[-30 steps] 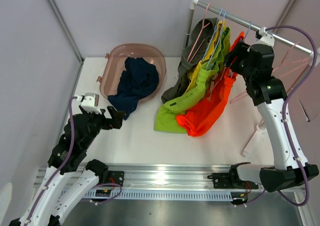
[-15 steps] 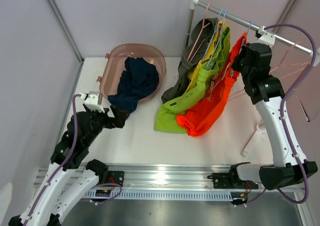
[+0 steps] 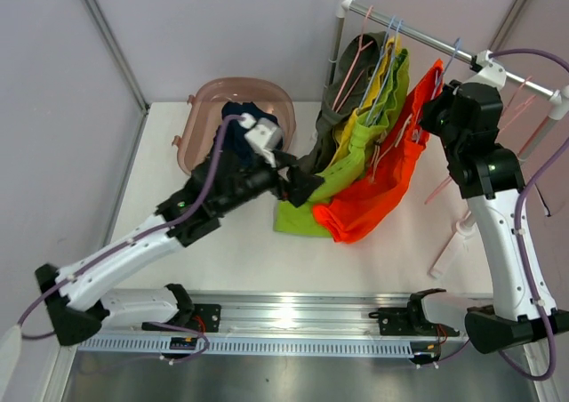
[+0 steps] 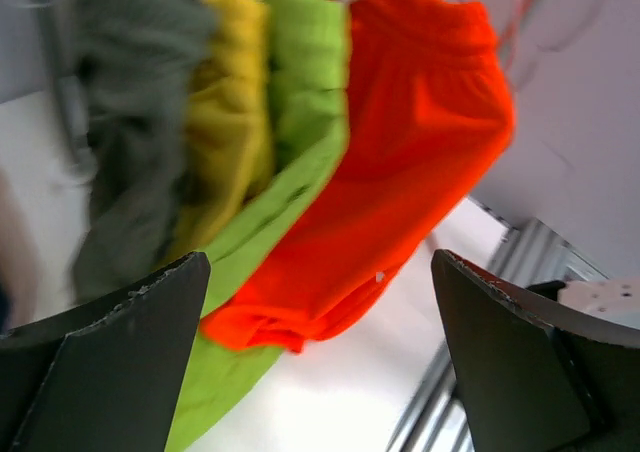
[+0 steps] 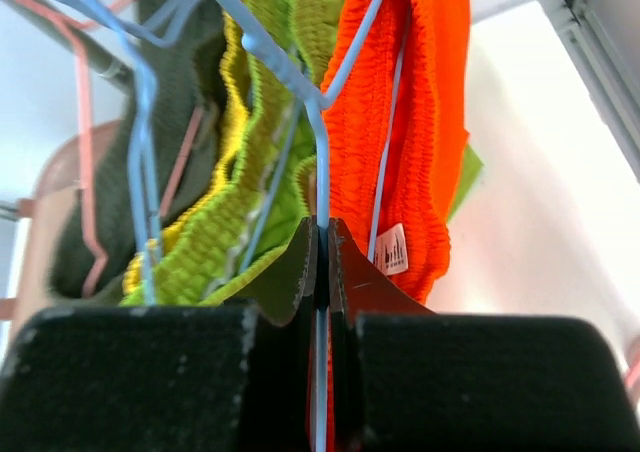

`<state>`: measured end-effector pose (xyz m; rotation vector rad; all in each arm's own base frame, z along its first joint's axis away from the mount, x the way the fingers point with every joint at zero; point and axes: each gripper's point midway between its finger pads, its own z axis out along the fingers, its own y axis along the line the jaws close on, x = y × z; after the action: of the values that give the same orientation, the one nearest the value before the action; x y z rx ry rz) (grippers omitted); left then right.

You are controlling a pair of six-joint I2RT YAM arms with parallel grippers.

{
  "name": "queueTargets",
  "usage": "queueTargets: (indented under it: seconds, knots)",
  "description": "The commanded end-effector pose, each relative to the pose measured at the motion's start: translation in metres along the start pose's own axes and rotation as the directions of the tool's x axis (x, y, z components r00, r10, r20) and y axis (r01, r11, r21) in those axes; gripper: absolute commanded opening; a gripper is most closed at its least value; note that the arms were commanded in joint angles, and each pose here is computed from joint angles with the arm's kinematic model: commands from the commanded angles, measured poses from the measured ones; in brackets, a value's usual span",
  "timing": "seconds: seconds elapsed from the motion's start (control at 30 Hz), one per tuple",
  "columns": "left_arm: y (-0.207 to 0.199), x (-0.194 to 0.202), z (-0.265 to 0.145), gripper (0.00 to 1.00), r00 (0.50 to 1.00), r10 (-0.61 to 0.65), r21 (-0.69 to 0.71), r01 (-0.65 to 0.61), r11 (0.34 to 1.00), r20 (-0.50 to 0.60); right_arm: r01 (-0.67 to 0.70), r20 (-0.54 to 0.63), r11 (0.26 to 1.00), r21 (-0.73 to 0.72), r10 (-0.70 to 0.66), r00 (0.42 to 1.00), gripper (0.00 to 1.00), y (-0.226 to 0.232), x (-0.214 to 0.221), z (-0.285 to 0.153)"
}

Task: Remove the shorts from the hanger

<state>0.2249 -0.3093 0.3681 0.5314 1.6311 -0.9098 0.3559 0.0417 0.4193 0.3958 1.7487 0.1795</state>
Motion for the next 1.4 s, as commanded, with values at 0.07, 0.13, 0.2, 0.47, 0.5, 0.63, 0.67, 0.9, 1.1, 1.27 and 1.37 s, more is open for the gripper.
queueTargets:
  seconds: [0.07, 0.13, 0.2, 0.47, 0.5, 0.63, 0.67, 0.9, 1.1, 1.27, 1.37]
  knots:
    - [-0.072, -0.023, 0.04, 0.99, 0.994, 0.009, 0.218, -0.034, 0.975, 0.113, -0.107, 0.145, 0.979, -0.172, 0.133, 0.98, 0.0, 0.031, -0.065, -0.057]
    - [-0.093, -0.021, 0.05, 0.99, 0.994, 0.012, 0.287, -0.042, 0.957, 0.105, -0.117, 0.136, 0.97, -0.214, 0.148, 0.98, 0.0, 0.038, -0.067, -0.064]
    - [-0.115, -0.006, 0.065, 0.99, 0.996, 0.029, 0.343, -0.054, 0.938, 0.078, -0.13, 0.141, 0.963, -0.238, 0.167, 0.976, 0.0, 0.041, -0.07, -0.074]
    - [-0.164, 0.014, 0.09, 0.99, 0.996, 0.058, 0.455, -0.08, 0.887, 0.061, -0.14, 0.12, 0.955, -0.262, 0.176, 0.977, 0.0, 0.043, -0.063, -0.081]
    - [-0.164, 0.024, 0.097, 0.99, 0.997, 0.062, 0.455, -0.073, 0.887, 0.039, -0.146, 0.12, 0.952, -0.269, 0.183, 0.976, 0.0, 0.043, -0.062, -0.081]
    - [-0.171, 0.029, 0.104, 0.99, 0.998, 0.059, 0.47, -0.068, 0.88, 0.035, -0.146, 0.1, 0.955, -0.257, 0.177, 0.979, 0.0, 0.04, -0.051, -0.079]
    - [-0.171, 0.032, 0.106, 0.99, 0.998, 0.06, 0.467, -0.067, 0.882, 0.03, -0.145, 0.099, 0.956, -0.256, 0.175, 0.98, 0.0, 0.039, -0.051, -0.08]
    - [-0.163, 0.054, 0.131, 0.53, 0.997, 0.07, 0.415, -0.061, 0.908, -0.007, -0.147, 0.122, 0.955, -0.259, 0.184, 0.975, 0.0, 0.036, -0.061, -0.095]
    - [-0.158, 0.049, 0.131, 0.0, 0.999, 0.027, 0.368, -0.017, 0.93, -0.02, -0.14, 0.138, 0.959, -0.246, 0.178, 0.974, 0.0, 0.032, -0.067, -0.099]
    - [-0.168, 0.057, 0.081, 0.0, 0.999, 0.031, 0.354, -0.016, 0.935, -0.036, -0.127, 0.138, 0.968, -0.218, 0.16, 0.977, 0.0, 0.029, -0.063, -0.092]
    - [-0.174, 0.071, 0.038, 0.0, 0.998, 0.051, 0.332, -0.037, 0.943, -0.032, -0.119, 0.146, 0.973, -0.199, 0.149, 0.978, 0.0, 0.027, -0.064, -0.085]
